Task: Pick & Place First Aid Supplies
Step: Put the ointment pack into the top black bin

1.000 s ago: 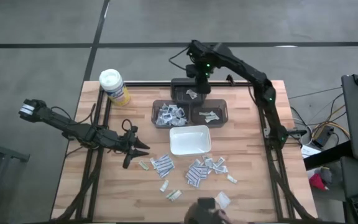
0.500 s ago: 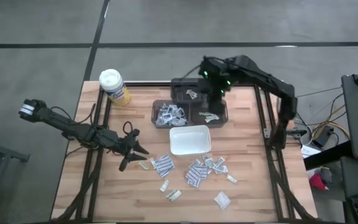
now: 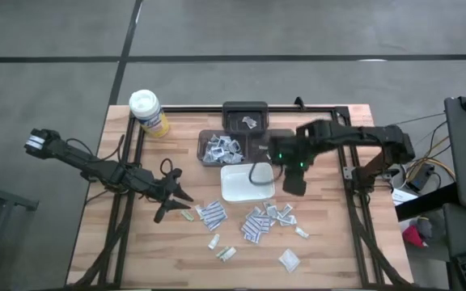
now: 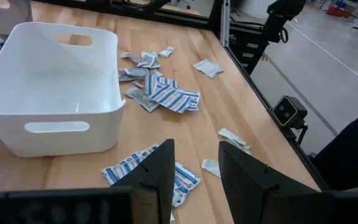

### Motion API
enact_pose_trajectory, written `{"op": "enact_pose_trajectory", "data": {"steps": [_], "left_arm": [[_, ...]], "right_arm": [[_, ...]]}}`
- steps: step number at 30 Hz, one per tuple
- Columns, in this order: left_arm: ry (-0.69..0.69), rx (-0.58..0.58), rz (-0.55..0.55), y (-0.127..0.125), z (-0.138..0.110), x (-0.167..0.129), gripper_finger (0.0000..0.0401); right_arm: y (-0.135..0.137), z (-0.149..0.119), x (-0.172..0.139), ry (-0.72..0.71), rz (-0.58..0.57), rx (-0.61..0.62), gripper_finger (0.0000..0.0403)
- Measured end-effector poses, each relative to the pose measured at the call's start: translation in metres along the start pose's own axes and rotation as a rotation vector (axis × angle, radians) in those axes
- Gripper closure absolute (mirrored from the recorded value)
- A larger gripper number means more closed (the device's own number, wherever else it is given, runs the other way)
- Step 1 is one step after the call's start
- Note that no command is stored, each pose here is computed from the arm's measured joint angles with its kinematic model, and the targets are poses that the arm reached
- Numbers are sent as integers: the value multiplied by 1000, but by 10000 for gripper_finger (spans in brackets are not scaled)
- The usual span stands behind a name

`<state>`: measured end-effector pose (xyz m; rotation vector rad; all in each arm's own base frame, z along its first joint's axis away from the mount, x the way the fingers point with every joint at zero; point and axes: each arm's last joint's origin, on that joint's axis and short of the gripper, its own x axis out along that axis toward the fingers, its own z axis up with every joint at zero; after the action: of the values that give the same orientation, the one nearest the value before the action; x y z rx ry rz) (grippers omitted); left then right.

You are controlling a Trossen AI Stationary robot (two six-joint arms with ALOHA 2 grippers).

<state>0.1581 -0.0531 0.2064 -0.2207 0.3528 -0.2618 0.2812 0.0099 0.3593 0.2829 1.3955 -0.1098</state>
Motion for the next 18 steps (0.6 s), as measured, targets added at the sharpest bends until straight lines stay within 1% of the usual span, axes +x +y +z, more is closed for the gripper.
{"op": "enact_pose_trajectory", "data": {"steps": [4,7,12,15,18], "left_arm": [[2,3,-1,0,0,0,284],[2,3,-1,0,0,0,284],[6,5,-14,0,0,0,284],[11,5,-29,-1,0,0,284],[12,5,-32,-1,-1,0,284]], "right_arm": [[11,-10,23,40,-3,64,328],[16,-14,43,73,-15,84,322],[21,-19,74,97,-19,78,311],[20,-21,90,96,-15,77,301],[18,-26,105,123,-9,81,288]]}}
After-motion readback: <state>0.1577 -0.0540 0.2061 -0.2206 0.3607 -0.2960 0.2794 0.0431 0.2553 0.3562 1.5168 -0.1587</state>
